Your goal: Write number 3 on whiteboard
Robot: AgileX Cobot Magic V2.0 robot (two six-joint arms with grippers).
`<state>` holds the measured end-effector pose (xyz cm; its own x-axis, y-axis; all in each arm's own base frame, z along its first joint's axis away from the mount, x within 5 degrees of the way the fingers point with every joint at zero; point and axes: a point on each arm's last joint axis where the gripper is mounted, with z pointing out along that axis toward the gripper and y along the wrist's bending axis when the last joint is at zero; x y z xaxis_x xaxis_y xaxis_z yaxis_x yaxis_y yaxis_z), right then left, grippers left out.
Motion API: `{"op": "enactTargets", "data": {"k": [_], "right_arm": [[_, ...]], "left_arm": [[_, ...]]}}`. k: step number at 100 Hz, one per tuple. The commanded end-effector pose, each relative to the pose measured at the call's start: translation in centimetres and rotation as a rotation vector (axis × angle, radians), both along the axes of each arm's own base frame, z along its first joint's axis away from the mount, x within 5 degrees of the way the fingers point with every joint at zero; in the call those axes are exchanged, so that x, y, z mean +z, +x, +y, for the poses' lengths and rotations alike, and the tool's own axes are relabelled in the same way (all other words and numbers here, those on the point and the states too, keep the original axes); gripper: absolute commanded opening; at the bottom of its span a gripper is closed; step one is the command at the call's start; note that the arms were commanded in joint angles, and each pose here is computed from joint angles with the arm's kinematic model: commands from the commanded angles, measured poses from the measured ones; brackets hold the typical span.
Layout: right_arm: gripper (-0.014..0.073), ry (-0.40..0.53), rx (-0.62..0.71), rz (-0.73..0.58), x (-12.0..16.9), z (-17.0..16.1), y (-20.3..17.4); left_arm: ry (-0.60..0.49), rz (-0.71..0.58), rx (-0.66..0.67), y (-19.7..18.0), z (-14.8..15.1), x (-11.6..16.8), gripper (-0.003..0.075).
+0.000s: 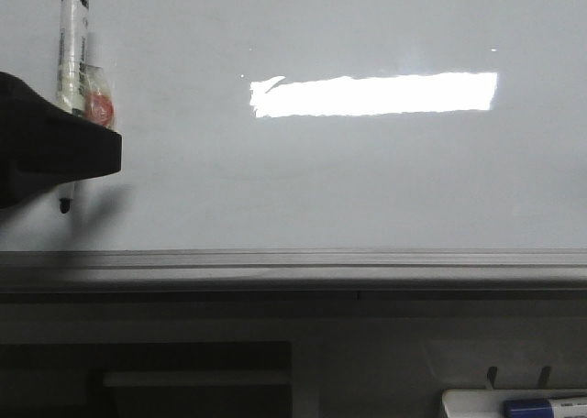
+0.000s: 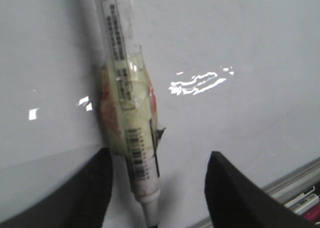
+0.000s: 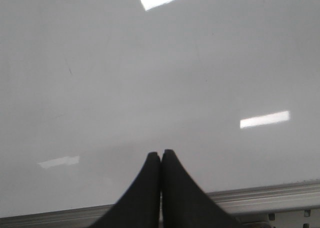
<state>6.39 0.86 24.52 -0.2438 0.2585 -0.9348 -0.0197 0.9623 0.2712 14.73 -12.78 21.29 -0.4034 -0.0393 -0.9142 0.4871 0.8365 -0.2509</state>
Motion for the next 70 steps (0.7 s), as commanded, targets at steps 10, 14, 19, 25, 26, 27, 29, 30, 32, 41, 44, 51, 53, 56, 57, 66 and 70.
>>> {"op": "enactTargets", "data": {"k": [10, 14, 19, 25, 26, 27, 29, 30, 32, 41, 44, 51, 53, 56, 57, 66, 70], "right_arm": [[-0.0046, 0.009, -0.026, -0.075, 1.5, -0.2, 0.3], [-0.0046, 0.011, -0.025, -0.074, 1.5, -0.2, 0.3], [-0.0046, 0.014, -0.020, -0.071, 1.6, -0.1, 0.2], [-0.0046, 0.008, 0.001, -0.059, 1.9, 0.0, 0.2], [-0.0046, 0.003, 0.006, -0.056, 2.0, 0.0, 0.1], [-0.0046, 0.000, 0.014, -0.054, 2.0, 0.1, 0.1], [-0.0046, -0.016, 0.028, -0.051, 2.2, 0.2, 0.1], [-0.0046, -0.028, 0.039, -0.048, 2.2, 0.2, 0.1], [-0.0046, -0.044, 0.060, -0.047, 2.4, 0.4, 0.1], [-0.0046, -0.109, 0.181, -0.032, 3.2, 1.2, 0.2], [-0.0046, -0.139, 0.228, -0.032, 3.4, 1.5, 0.2], [-0.0046, -0.130, 0.325, -0.024, 3.8, 2.2, 0.4], [-0.0044, -0.130, 0.354, -0.017, 3.9, 2.4, 0.5], [-0.0035, -0.134, 0.395, -0.008, 3.9, 2.7, 0.5], [-0.0032, -0.136, 0.405, -0.007, 3.9, 2.8, 0.6], [0.0058, -0.211, 0.558, 0.020, 3.7, 4.0, 0.8], [0.0137, -0.230, 0.617, 0.028, 3.7, 4.5, 1.0]], "left_arm": [[-0.046, -0.047, 0.028, 1.0, -0.7, 0.9, -0.0020], [-0.046, -0.046, 0.023, 0.9, -0.8, 0.9, -0.0021], [-0.041, -0.045, 0.019, 0.9, -0.8, 0.8, -0.0021], [-0.028, -0.050, 0.003, 0.8, -0.9, 0.8, -0.0021], [-0.026, -0.053, 0.000, 0.8, -0.9, 0.8, -0.0021], [-0.017, -0.061, -0.011, 0.8, -1.0, 0.8, -0.0021], [-0.009, -0.067, -0.022, 0.8, -1.0, 0.8, -0.0021], [-0.005, -0.071, -0.028, 0.7, -1.1, 0.8, -0.0021], [0.013, -0.090, -0.052, 0.7, -1.2, 0.9, -0.0021], [0.085, -0.149, -0.145, 0.3, -1.6, 0.9, -0.0021], [0.104, -0.161, -0.169, 0.1, -1.7, 0.9, -0.0020], [0.147, -0.189, -0.220, -0.2, -1.8, 1.0, -0.0020], [0.157, -0.195, -0.232, -0.3, -1.8, 1.0, -0.0020], [0.170, -0.204, -0.247, -0.4, -1.8, 1.0, -0.0020], [0.179, -0.207, -0.256, -0.4, -1.8, 1.0, -0.0020], [0.254, -0.286, -0.346, -1.0, -2.0, 1.3, -0.0020], [0.292, -0.333, -0.392, -1.3, -2.0, 1.5, -0.0020]]}}
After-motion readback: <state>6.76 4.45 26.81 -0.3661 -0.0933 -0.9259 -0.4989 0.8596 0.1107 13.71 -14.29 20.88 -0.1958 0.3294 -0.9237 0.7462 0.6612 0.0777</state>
